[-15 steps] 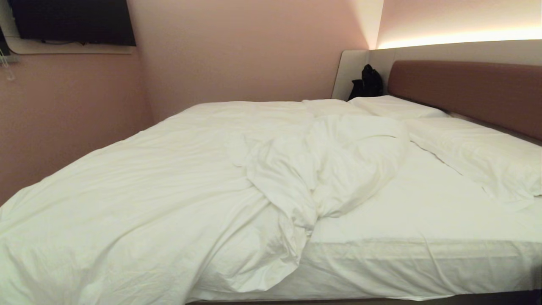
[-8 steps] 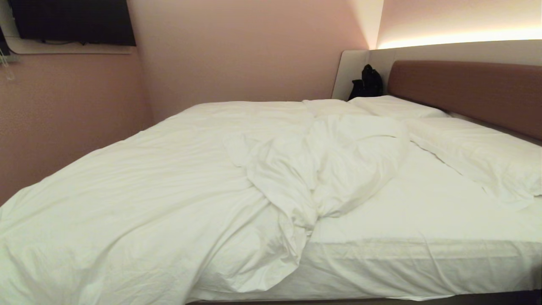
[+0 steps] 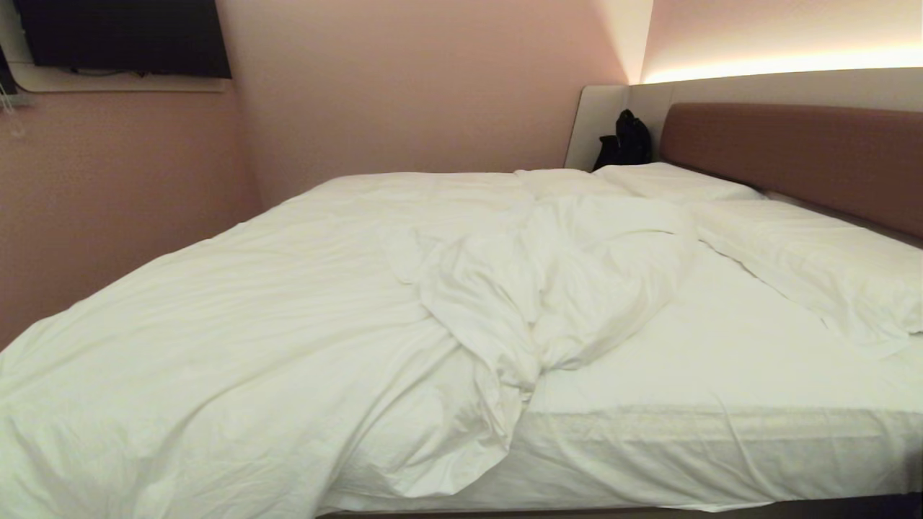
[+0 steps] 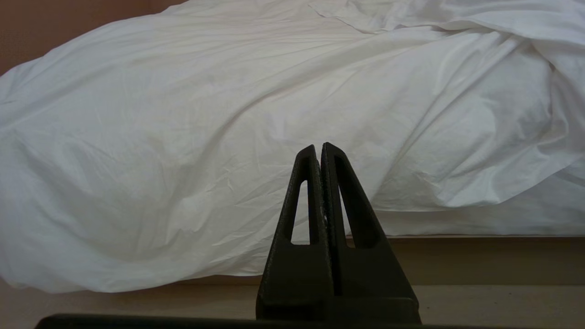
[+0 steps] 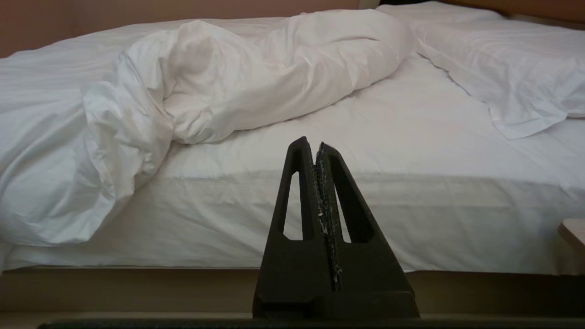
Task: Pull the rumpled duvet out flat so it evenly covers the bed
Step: Hold the folded corner of the quilt
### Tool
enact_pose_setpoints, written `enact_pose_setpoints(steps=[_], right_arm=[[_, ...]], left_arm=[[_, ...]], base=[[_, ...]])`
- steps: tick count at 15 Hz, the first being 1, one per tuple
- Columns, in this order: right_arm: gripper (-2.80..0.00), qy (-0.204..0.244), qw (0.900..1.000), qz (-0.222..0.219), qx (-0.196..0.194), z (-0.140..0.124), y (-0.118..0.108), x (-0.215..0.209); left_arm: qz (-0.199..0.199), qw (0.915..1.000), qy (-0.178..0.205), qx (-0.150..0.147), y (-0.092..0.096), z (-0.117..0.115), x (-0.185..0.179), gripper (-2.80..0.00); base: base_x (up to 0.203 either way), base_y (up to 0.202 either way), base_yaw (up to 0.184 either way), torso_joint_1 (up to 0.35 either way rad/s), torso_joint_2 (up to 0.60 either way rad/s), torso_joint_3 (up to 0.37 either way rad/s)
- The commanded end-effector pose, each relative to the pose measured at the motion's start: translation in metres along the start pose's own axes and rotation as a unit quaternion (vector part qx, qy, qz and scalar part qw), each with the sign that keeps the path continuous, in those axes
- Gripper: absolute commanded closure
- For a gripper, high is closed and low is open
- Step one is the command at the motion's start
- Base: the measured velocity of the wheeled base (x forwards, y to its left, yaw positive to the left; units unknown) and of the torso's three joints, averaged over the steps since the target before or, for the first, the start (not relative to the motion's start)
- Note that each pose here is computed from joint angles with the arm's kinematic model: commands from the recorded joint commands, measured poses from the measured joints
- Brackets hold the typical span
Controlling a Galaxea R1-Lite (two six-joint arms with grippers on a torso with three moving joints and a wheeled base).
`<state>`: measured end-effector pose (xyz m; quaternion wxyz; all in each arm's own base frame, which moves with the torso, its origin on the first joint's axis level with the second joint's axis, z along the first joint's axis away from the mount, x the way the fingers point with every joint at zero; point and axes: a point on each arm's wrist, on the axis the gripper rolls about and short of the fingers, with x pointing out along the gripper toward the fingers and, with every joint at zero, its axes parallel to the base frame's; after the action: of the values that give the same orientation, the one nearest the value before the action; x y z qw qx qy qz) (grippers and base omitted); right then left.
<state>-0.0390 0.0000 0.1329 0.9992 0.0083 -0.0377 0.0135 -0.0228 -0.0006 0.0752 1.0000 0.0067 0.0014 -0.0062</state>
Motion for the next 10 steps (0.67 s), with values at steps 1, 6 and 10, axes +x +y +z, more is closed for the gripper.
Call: enact_pose_setpoints(steps=[1,6,10], right_arm=[[0.0,0.024,0.999,0.008,0.022,0.022,0.001,0.011],[0.0,0.065,0.992,0.058,0.093,0.084,0.003,0.06],[0.0,0.103,0.982,0.078,0.135,0.118,0.004,0.136]], left_arm=[[0.0,1.0,0.0,0.0,0.0,0.0,0.0,0.0],[0.0,1.0,0.001,0.0,0.0,0.0,0.0,0.0],[0.0,1.0,0.0,0.0,0.0,0.0,0.0,0.0]], base=[[0.0,0.0,0.0,0.0,0.0,0.0],[0.0,0.0,0.0,0.0,0.0,0.0],[0.0,0.0,0.0,0.0,0.0,0.0]])
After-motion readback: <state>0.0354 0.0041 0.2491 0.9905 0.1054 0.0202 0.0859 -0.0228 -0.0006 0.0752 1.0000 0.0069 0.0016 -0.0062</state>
